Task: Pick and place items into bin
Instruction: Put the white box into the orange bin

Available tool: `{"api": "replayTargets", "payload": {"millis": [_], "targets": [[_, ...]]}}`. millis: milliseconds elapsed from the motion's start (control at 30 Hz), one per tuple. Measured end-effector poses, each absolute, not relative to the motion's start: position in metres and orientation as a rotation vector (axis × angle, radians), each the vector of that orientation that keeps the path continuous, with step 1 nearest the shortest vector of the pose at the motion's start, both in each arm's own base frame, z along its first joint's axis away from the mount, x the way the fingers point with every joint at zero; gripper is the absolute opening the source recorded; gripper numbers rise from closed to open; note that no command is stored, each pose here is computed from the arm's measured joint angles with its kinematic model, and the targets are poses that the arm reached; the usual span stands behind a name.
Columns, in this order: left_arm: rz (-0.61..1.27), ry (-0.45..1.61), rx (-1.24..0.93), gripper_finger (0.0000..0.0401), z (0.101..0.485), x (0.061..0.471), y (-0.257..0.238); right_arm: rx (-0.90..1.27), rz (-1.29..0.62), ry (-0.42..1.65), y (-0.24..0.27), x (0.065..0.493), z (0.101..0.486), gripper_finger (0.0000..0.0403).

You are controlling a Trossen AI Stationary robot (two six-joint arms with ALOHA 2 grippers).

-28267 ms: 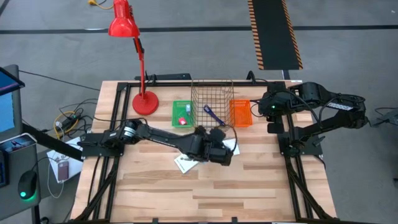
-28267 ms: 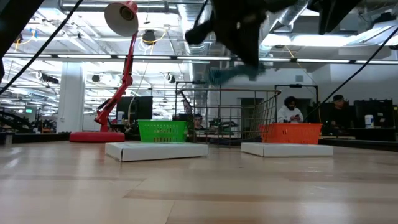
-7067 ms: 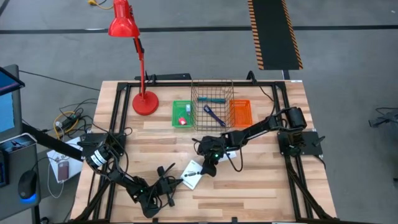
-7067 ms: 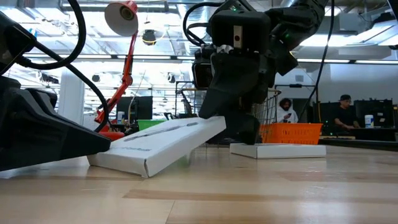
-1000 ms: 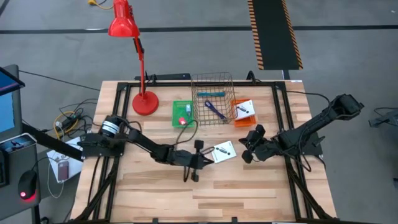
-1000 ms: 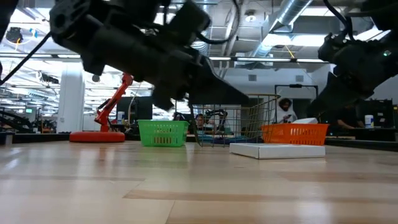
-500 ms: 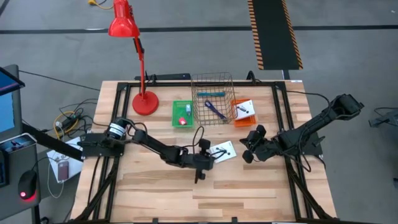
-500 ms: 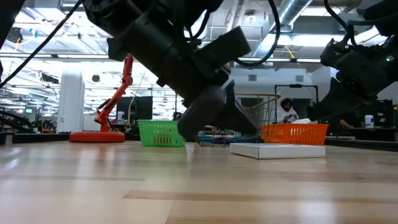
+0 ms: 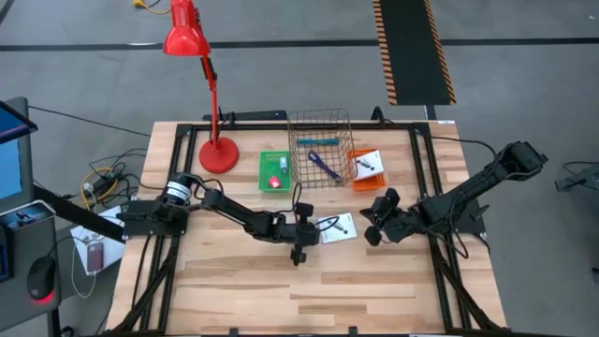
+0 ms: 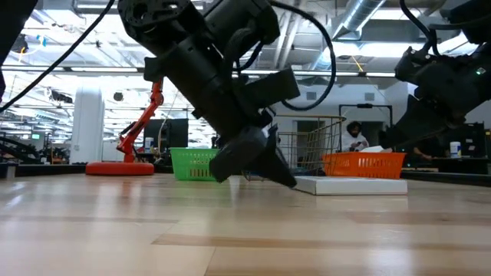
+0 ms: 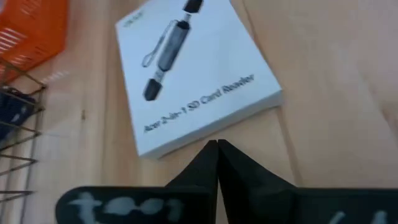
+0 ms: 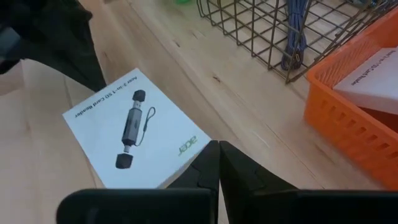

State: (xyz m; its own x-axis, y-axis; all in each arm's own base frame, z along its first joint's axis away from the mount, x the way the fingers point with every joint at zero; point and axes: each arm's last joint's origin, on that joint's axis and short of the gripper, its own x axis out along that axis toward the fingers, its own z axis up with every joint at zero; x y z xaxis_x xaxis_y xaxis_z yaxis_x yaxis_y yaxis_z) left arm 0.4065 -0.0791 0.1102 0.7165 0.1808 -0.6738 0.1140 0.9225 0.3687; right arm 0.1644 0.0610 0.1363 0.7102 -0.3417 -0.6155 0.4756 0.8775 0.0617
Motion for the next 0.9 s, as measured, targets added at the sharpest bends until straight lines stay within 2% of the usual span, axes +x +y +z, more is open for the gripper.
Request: {"api": "replayTargets", "payload": {"millis": [167, 433, 900], "targets": [[0.029, 0.771, 0.403, 0.0000, 0.110, 0.407, -0.080, 0.226, -0.449, 0.621, 0.062, 0.166, 0.138, 0.0001], [0.079, 0.669, 0.513, 0.0000, 0.119, 0.410, -0.092, 0.221, -0.442, 0.624, 0.062, 0.166, 0.138, 0.0002], [0.034, 0.732, 0.423, 0.0000, 0.112, 0.412, -0.071, 0.223, -0.438, 0.627, 0.062, 0.166, 0.137, 0.0003]]}}
